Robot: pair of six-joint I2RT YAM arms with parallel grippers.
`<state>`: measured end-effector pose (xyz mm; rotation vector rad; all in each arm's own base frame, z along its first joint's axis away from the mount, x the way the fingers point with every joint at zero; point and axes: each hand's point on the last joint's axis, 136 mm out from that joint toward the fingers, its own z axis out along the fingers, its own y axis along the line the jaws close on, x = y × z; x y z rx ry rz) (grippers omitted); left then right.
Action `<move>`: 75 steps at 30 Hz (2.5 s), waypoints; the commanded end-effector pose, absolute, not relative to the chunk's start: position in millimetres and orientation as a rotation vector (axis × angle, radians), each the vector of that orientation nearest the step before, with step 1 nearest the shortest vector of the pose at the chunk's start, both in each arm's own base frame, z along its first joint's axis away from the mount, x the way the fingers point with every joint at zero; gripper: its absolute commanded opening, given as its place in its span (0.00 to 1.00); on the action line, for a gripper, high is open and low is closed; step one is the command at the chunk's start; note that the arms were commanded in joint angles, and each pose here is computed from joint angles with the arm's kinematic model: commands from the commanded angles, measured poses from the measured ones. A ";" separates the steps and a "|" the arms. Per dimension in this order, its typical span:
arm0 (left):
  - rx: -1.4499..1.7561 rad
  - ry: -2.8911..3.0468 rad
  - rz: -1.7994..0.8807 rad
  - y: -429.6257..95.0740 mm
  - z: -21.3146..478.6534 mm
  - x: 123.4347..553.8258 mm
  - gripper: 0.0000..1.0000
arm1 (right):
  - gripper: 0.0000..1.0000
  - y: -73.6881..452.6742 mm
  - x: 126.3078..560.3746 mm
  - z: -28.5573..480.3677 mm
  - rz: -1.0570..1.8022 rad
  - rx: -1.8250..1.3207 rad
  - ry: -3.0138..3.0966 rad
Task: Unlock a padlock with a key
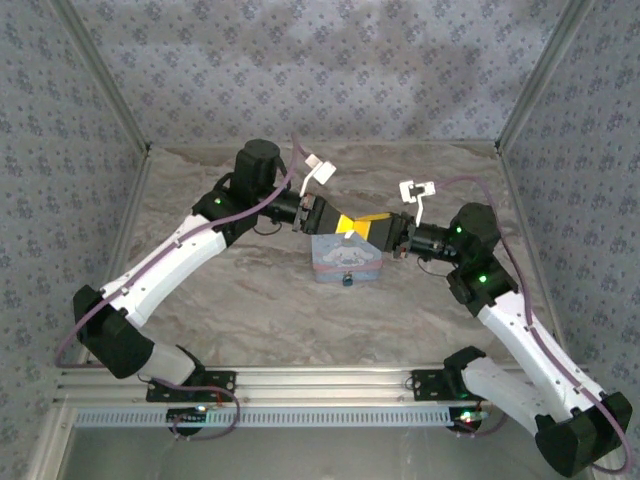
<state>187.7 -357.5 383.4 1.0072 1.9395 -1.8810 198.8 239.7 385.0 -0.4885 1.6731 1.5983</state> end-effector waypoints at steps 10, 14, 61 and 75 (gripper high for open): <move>1.132 1.786 -1.920 -354.4 409.7 165.7 0.00 | 0.00 245.2 186.5 393.8 1.603 -0.574 1.615; 1.123 1.786 -1.907 -353.3 410.7 166.3 0.13 | 0.00 242.5 188.9 392.6 1.581 -0.551 1.612; 0.967 1.881 -1.861 -364.6 384.9 195.3 0.40 | 0.00 215.5 213.3 400.7 1.489 -0.350 1.570; 0.983 1.869 -1.896 -372.1 384.7 189.7 0.25 | 0.00 213.6 213.7 399.1 1.495 -0.325 1.556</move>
